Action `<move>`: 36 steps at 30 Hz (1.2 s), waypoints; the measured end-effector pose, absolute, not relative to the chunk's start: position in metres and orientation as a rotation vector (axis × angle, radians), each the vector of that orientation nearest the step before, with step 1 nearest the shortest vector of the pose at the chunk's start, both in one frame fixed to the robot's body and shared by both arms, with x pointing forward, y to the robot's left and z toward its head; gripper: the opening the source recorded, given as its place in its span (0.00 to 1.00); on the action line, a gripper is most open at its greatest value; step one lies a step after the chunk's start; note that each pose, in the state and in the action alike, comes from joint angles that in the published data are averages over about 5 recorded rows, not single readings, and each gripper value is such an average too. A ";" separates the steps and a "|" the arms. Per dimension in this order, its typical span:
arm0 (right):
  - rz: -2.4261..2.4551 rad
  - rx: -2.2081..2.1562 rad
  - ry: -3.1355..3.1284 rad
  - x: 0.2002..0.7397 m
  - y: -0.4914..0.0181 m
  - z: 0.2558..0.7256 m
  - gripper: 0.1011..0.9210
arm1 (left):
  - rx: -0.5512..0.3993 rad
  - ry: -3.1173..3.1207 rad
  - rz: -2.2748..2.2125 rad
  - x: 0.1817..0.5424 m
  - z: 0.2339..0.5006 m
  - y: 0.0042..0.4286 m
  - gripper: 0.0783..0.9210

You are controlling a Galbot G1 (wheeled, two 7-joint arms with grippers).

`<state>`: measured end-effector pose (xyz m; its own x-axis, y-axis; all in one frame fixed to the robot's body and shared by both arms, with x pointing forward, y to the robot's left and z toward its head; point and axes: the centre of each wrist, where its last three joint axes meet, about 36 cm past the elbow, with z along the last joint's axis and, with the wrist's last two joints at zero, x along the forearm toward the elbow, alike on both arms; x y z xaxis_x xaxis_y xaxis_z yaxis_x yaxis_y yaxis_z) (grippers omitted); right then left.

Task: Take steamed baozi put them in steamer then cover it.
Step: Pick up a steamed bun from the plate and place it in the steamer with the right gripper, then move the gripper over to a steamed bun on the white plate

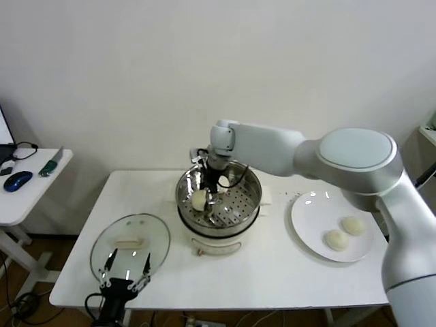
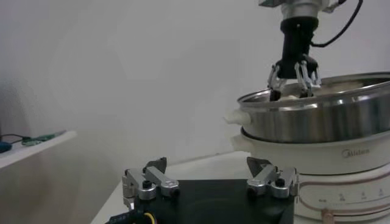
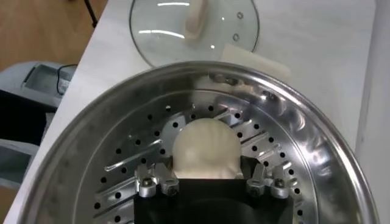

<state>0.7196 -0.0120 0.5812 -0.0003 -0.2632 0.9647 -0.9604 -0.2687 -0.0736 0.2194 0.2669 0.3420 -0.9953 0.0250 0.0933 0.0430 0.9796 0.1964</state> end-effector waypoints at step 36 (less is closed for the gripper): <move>1.338 1.416 -1.331 0.686 -0.280 0.660 0.88 | -0.056 -3.007 -0.312 0.220 0.339 0.267 0.88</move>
<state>0.6861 -0.2799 0.6599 -0.0935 -0.1790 0.9794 -0.9784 -0.1655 -0.1236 0.2202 0.2671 0.3395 -0.9924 0.0248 0.1209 0.0491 0.9781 0.2022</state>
